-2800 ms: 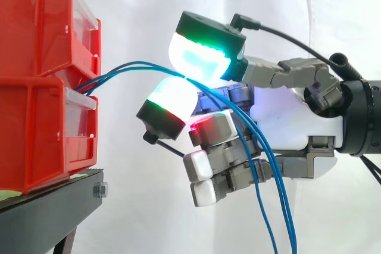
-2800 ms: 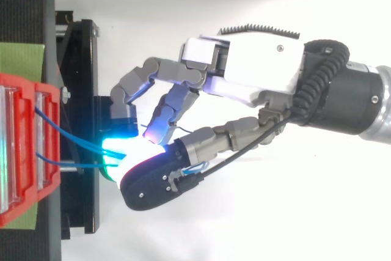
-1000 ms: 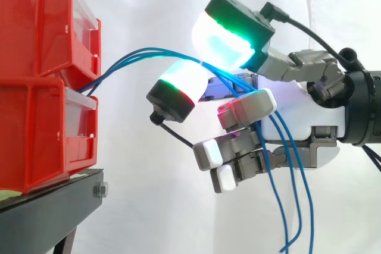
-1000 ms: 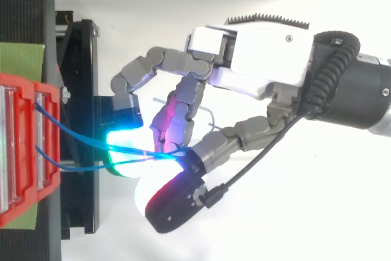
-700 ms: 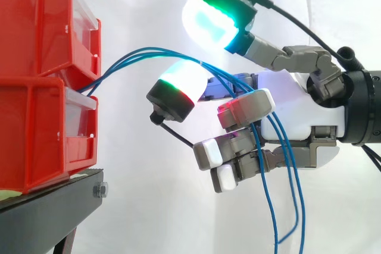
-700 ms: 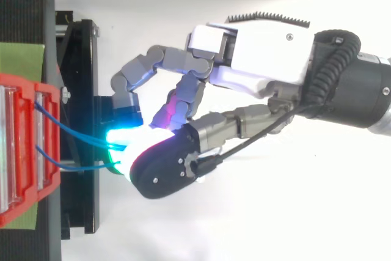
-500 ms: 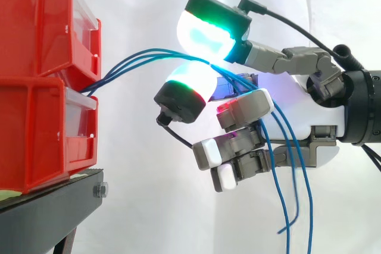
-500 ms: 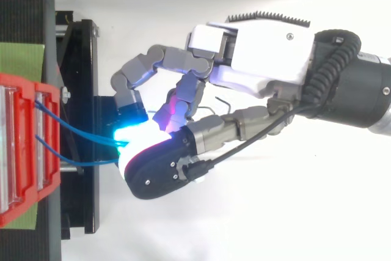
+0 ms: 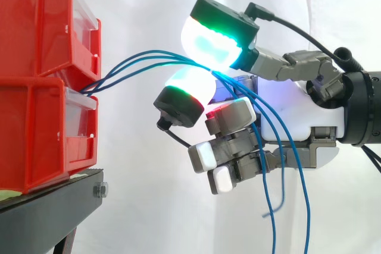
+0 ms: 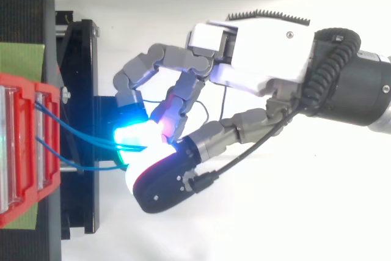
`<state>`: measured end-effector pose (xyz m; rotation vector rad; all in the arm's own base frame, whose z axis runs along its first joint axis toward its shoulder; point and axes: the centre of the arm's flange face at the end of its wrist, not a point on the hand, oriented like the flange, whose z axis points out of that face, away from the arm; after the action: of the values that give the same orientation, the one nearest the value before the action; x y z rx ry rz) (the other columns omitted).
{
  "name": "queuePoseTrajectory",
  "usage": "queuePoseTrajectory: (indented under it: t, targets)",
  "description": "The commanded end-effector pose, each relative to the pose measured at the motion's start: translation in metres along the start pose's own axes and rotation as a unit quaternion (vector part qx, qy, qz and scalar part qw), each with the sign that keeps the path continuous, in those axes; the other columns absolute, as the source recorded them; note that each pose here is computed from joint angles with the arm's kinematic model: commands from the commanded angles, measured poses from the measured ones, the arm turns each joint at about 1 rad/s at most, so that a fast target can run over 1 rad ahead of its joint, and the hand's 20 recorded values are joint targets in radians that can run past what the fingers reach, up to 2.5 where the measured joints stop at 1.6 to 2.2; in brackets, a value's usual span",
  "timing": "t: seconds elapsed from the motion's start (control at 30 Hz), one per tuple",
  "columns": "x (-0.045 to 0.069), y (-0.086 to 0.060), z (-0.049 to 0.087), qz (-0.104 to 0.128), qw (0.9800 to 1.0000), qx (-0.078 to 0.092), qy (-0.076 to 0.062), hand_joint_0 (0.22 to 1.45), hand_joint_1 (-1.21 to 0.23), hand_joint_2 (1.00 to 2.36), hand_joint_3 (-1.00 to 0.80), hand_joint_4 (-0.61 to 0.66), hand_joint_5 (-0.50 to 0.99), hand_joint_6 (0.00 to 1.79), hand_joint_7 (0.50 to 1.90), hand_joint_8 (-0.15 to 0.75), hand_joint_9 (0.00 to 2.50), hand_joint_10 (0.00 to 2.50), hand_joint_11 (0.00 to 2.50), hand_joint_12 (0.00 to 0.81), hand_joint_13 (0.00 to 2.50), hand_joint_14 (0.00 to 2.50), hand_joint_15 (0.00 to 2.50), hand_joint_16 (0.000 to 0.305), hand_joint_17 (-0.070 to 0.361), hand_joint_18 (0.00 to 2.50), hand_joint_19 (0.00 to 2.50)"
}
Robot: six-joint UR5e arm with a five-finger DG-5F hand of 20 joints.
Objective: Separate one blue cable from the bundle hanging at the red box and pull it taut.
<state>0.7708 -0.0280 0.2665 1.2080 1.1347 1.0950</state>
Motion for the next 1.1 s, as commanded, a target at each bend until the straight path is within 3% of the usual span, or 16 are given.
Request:
queuePoseTrajectory:
  t: [0.0,0.13,0.3,0.43,0.47,0.53,0.63,0.73,0.87,0.97,1.07]
  targets:
    - [-0.002,0.0,-0.001,-0.001,1.0,0.003,-0.001,0.58,-1.04,1.0,-0.5,0.02,-0.12,0.94,1.13,0.344,1.3,0.02,1.09,0.358,0.97,0.02,0.67,0.045,0.101,0.86,0.66]
    - [-0.005,-0.001,-0.002,-0.002,1.0,0.009,-0.002,0.48,-1.02,1.0,-0.5,0.04,-0.12,0.94,1.11,0.365,1.33,0.02,1.1,0.381,1.0,0.02,0.66,0.049,0.111,0.9,0.66]
    - [-0.007,-0.002,-0.002,-0.002,0.9999,0.012,-0.002,0.36,-0.85,1.0,-0.5,0.06,-0.11,0.93,1.09,0.421,1.4,0.01,1.07,0.441,1.05,0.02,0.66,0.063,0.141,1.0,0.64]
    - [-0.009,-0.001,-0.002,-0.002,0.9999,0.01,0.003,0.4,-0.68,1.0,-0.5,0.07,-0.11,0.92,1.08,0.408,1.39,0.02,1.05,0.439,1.04,0.02,0.65,0.061,0.137,0.97,0.65]
    - [-0.009,0.0,-0.001,-0.002,1.0,0.009,0.003,0.47,-0.58,1.0,-0.5,0.07,-0.12,0.92,1.11,0.383,1.37,0.02,1.07,0.411,1.01,0.02,0.66,0.055,0.123,0.92,0.68]
    - [-0.01,0.001,-0.001,-0.002,1.0,0.009,0.003,0.54,-0.54,1.0,-0.5,0.07,-0.12,0.92,1.15,0.364,1.35,0.02,1.07,0.387,0.98,0.02,0.66,0.049,0.111,0.87,0.7]
    - [-0.012,0.004,0.0,-0.002,1.0,0.008,0.003,0.6,-0.61,1.0,-0.5,0.06,-0.12,0.91,1.18,0.358,1.33,0.02,1.09,0.382,0.97,0.02,0.67,0.048,0.107,0.85,0.72]
    - [-0.013,0.004,0.0,-0.001,1.0,0.008,0.003,0.63,-0.78,1.0,-0.46,0.07,-0.13,0.93,1.15,0.346,1.29,0.02,1.09,0.377,0.96,0.02,0.67,0.048,0.107,0.84,0.72]
    - [-0.013,0.004,0.0,-0.001,1.0,0.009,0.003,0.71,-0.91,1.0,-0.5,-0.03,-0.13,0.93,1.16,0.339,1.27,0.02,1.1,0.364,0.96,0.02,0.66,0.045,0.102,0.85,0.68]
    - [-0.013,0.004,0.0,-0.002,0.9999,0.011,0.005,0.74,-0.96,1.0,-0.5,-0.07,-0.13,0.94,1.23,0.337,1.27,0.02,1.1,0.358,0.95,0.02,0.65,0.045,0.1,0.85,0.64]
    - [-0.013,0.005,-0.001,-0.002,0.9999,0.012,0.007,0.69,-1.02,1.0,-0.5,-0.08,-0.11,0.94,1.21,0.331,1.27,0.02,1.08,0.355,0.94,0.02,0.65,0.044,0.099,0.84,0.64]
